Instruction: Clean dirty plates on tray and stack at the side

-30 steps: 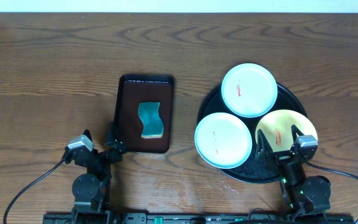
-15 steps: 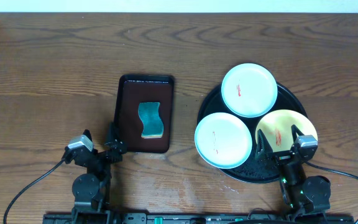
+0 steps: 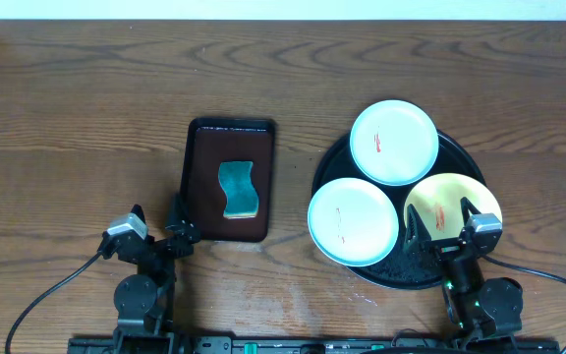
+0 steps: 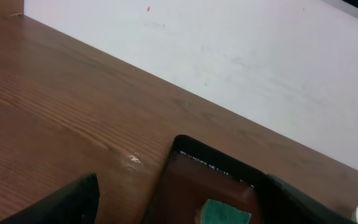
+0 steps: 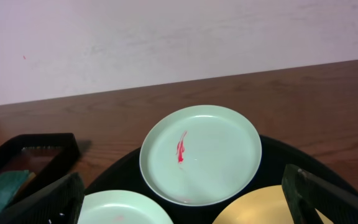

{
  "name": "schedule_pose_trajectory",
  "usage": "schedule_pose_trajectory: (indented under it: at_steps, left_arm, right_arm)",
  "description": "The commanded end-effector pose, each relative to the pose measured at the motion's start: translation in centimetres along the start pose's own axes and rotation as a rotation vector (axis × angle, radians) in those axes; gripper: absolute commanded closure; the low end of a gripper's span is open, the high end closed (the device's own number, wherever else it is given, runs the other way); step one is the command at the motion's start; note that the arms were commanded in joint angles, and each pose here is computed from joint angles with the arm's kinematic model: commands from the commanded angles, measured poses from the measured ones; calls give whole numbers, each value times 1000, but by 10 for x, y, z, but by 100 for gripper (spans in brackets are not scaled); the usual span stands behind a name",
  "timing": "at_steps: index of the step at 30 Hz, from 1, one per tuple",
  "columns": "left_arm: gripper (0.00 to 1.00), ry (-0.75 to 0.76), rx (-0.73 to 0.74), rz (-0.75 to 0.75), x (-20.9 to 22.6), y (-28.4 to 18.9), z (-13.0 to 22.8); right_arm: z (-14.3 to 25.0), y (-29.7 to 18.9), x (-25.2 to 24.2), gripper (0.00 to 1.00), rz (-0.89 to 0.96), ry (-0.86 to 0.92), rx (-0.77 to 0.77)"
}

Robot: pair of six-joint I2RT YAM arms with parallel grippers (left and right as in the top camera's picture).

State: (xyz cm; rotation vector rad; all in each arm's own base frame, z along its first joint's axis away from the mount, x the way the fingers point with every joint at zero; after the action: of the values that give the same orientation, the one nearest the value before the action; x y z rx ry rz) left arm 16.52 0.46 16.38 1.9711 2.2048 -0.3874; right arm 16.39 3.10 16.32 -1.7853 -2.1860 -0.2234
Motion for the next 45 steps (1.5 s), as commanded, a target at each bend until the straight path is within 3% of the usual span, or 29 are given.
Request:
schedule_pose_trajectory:
  at_steps: [1, 9, 16, 27, 32, 37, 45]
  left_arm:
    - [17, 7, 29, -28, 5, 1, 9]
    - [17, -111, 12, 10, 1, 1, 5]
    - [17, -104, 2, 46, -4, 0, -1]
    - [17, 0, -107, 102, -30, -23, -86]
    - [17, 72, 135, 83, -48, -14, -125]
    - [17, 76, 431, 115, -71, 13, -146]
    - [16, 65, 786, 70, -82, 57, -141]
  right_arm:
    - [1, 0, 1, 1, -6, -17, 5]
    - [1, 0, 1, 1, -7, 2, 7]
    - [-2, 0, 3, 1, -24, 15, -10]
    - [-44, -10, 32, 1, -184, 2, -52]
    - [-100, -7, 56, 1, -208, -10, 31]
    - [-133, 28, 66, 1, -134, -38, 286]
    - [-135, 95, 64, 1, -8, 10, 733]
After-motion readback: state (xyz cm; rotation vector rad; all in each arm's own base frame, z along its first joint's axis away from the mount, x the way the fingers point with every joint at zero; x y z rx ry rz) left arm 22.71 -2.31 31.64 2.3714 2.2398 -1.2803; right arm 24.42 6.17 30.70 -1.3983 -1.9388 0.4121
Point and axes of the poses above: each gripper's point midway between its finger pads, its own y axis out along the fingers, its own x axis along the line the jaws close on, z = x × y, the point moved 8 cm from there along -y, back along the fingers, and after that the axes turned 7 degrees about y, right-handed, at the moved point
